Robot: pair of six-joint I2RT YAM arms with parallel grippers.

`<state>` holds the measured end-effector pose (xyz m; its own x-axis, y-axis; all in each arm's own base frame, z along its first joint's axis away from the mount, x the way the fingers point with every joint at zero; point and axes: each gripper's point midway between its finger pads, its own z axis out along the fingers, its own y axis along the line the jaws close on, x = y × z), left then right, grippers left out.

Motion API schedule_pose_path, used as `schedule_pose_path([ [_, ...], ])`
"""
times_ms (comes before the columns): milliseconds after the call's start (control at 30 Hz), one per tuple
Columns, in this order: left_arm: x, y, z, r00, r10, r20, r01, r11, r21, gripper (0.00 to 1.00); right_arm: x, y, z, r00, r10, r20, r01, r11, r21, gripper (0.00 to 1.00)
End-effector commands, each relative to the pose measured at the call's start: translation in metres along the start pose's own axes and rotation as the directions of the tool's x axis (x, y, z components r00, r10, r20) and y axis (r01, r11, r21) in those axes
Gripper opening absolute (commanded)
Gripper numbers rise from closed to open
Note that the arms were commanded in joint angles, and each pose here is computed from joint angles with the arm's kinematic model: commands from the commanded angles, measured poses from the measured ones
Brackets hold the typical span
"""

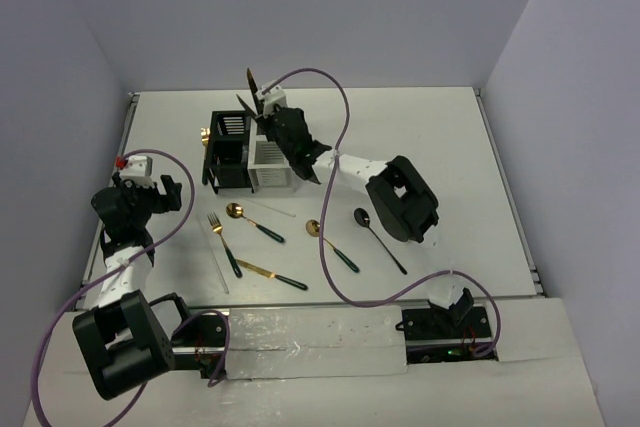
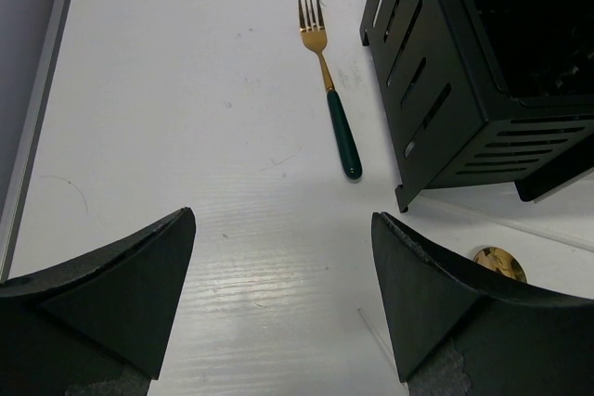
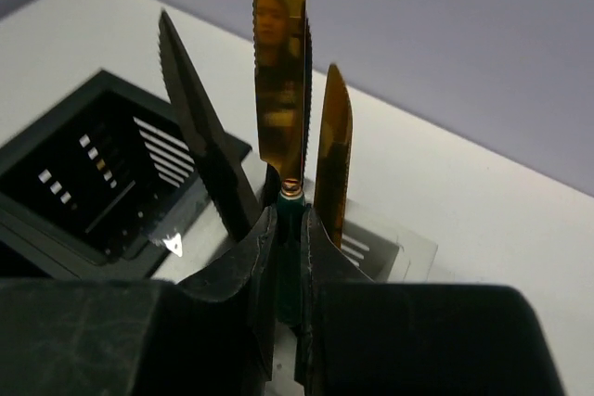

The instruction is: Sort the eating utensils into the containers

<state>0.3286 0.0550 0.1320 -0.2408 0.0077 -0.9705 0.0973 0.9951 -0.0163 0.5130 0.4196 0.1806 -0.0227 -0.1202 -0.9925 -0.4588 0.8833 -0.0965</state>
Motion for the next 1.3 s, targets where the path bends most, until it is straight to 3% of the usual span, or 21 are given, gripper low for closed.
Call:
schedule_pose_path([
  [0, -0.023, 0.001, 0.001, 0.998, 0.032, 0.051, -0.033, 0.999, 0.020, 0.86, -0.014, -0.005, -0.003, 1.000, -0.012, -0.026, 0.012, 1.000, -0.007, 0.07],
  [133, -0.023, 0.000, 0.000, 0.998, 0.034, 0.058, -0.035, 0.999, 0.021, 0.86, -0.016, -0.008, -0.005, 0.998, -0.018, -0.063, 0.017, 1.000, -0.010, 0.28],
  [467, -0.023, 0.000, -0.001, 0.997, 0.036, 0.061, -0.037, 0.999, 0.016, 0.87, -0.046, -0.016, -0.029, 0.997, 0.031, -0.069, -0.034, 0.999, -0.035, 0.46],
  [633, -0.023, 0.000, -0.001, 0.997, 0.038, 0.062, -0.039, 0.999, 0.018, 0.87, -0.071, 0.013, -0.085, 0.982, 0.012, -0.190, -0.050, 0.979, -0.197, 0.64],
  [767, -0.025, 0.002, 0.002, 0.998, 0.050, 0.037, -0.051, 0.998, 0.028, 0.89, -0.039, 0.044, -0.154, 0.924, -0.112, -0.366, 0.021, 0.969, -0.245, 0.69],
  [833, -0.010, 0.000, 0.001, 0.995, 0.069, -0.077, -0.064, 0.996, 0.066, 0.89, -0.021, 0.074, -0.194, 0.891, -0.189, -0.412, 0.055, 0.947, -0.317, 0.71],
  [900, -0.023, 0.007, 0.006, 0.982, 0.124, -0.144, -0.111, 0.989, 0.099, 0.88, 0.008, 0.090, -0.229, 0.831, -0.253, -0.495, 0.055, 0.923, -0.380, 0.71],
  [933, 0.000, 0.000, -0.005, 0.959, 0.079, -0.272, -0.045, 0.990, 0.131, 0.87, 0.017, 0.105, -0.251, 0.803, -0.293, -0.518, 0.048, 0.900, -0.434, 0.71],
  [1000, -0.003, 0.000, -0.007, 0.934, 0.117, -0.338, -0.055, 0.981, 0.187, 0.88, 0.037, 0.127, -0.279, 0.764, -0.306, -0.567, -0.026, 0.865, -0.501, 0.71],
  [1033, 0.011, -0.009, -0.019, 0.904, 0.089, -0.419, 0.003, 0.977, 0.213, 0.89, 0.042, 0.141, -0.294, 0.749, -0.335, -0.572, -0.040, 0.839, -0.543, 0.71],
  [1167, 0.024, -0.023, -0.039, 0.865, 0.102, -0.492, 0.045, 0.959, 0.279, 0.96, 0.080, 0.156, -0.333, 0.634, -0.432, -0.641, -0.047, 0.806, -0.590, 0.71],
  [1267, 0.031, -0.021, -0.050, 0.853, 0.099, -0.512, 0.031, 0.970, 0.240, 0.99, 0.104, 0.153, -0.344, 0.562, -0.466, -0.684, -0.033, 0.813, -0.581, 0.72],
])
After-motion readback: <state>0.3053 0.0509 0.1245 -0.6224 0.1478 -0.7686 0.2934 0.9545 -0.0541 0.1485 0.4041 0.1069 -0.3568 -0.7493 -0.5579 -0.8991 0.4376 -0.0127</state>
